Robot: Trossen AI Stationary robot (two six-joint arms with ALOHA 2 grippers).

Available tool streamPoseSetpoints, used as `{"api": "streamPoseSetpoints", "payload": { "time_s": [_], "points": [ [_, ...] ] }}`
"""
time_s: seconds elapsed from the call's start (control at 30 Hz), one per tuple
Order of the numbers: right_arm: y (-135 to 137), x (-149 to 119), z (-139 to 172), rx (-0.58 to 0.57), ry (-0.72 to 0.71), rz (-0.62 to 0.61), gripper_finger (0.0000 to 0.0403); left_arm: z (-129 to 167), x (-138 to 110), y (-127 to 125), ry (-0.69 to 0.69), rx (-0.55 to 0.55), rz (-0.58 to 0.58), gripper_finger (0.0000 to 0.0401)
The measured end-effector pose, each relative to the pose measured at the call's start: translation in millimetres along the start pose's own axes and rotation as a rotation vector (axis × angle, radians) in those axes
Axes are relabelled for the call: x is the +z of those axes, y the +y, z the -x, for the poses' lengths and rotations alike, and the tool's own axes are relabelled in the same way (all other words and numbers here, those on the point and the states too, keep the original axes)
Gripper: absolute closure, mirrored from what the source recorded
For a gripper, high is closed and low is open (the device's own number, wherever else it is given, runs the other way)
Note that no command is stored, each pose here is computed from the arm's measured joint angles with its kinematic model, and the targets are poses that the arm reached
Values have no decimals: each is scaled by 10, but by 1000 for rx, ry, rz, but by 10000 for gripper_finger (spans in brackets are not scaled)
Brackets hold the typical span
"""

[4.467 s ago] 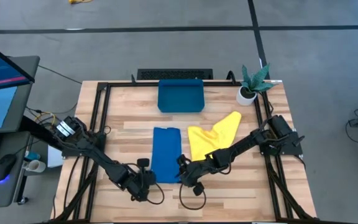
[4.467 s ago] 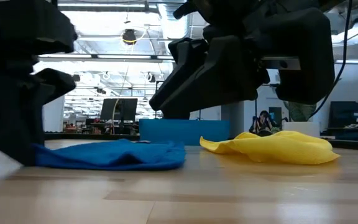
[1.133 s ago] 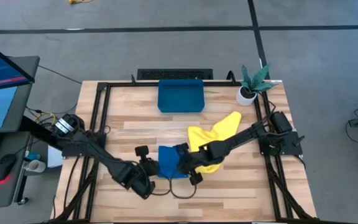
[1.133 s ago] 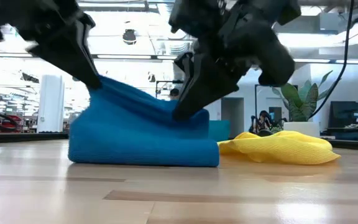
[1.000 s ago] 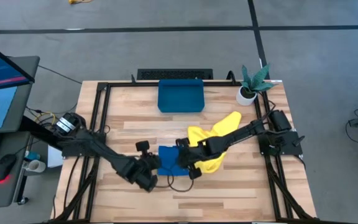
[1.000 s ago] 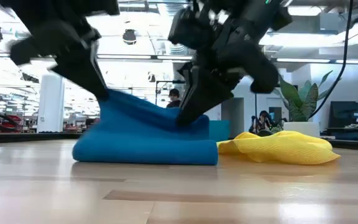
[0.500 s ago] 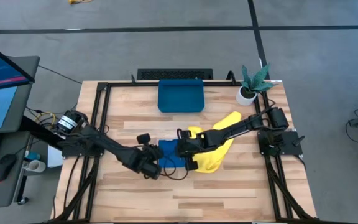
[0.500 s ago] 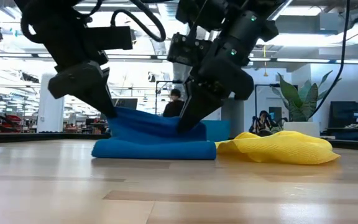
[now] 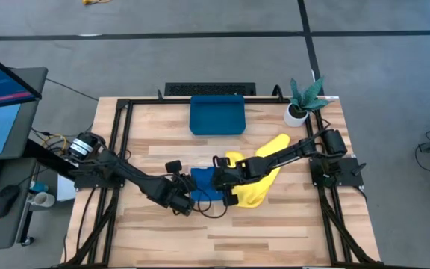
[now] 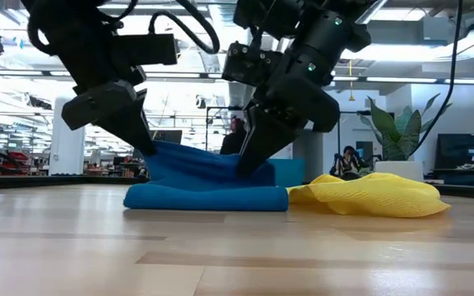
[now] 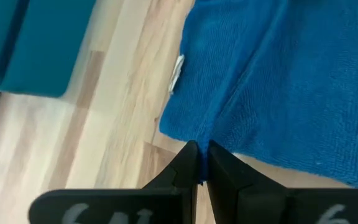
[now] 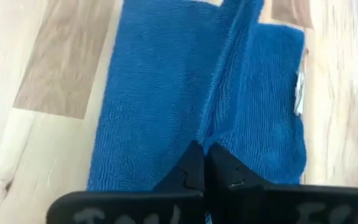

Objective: Roll microfiber towels into tight, uniform cylinder then place into a basket
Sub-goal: Fold the blue towel

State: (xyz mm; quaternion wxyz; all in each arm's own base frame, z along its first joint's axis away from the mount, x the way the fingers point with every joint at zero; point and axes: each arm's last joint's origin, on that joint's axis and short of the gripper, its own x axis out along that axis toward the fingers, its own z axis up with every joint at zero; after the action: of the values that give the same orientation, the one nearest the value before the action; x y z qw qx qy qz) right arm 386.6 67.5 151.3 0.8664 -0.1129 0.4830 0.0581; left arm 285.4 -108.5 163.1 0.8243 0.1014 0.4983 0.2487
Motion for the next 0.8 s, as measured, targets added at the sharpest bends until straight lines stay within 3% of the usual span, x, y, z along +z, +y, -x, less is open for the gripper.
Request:
{"api": "streamPoseSetpoints", "payload": {
  "time_s": [0.27, 0.8],
  "points": [
    [-39, -11, -4, -7, 8, -12, 386, -31, 21, 32, 8, 1, -7, 379],
    [-76, -3, -9, -12, -5, -40, 387, -29, 9, 11, 49, -64, 9, 306]
  ]
}}
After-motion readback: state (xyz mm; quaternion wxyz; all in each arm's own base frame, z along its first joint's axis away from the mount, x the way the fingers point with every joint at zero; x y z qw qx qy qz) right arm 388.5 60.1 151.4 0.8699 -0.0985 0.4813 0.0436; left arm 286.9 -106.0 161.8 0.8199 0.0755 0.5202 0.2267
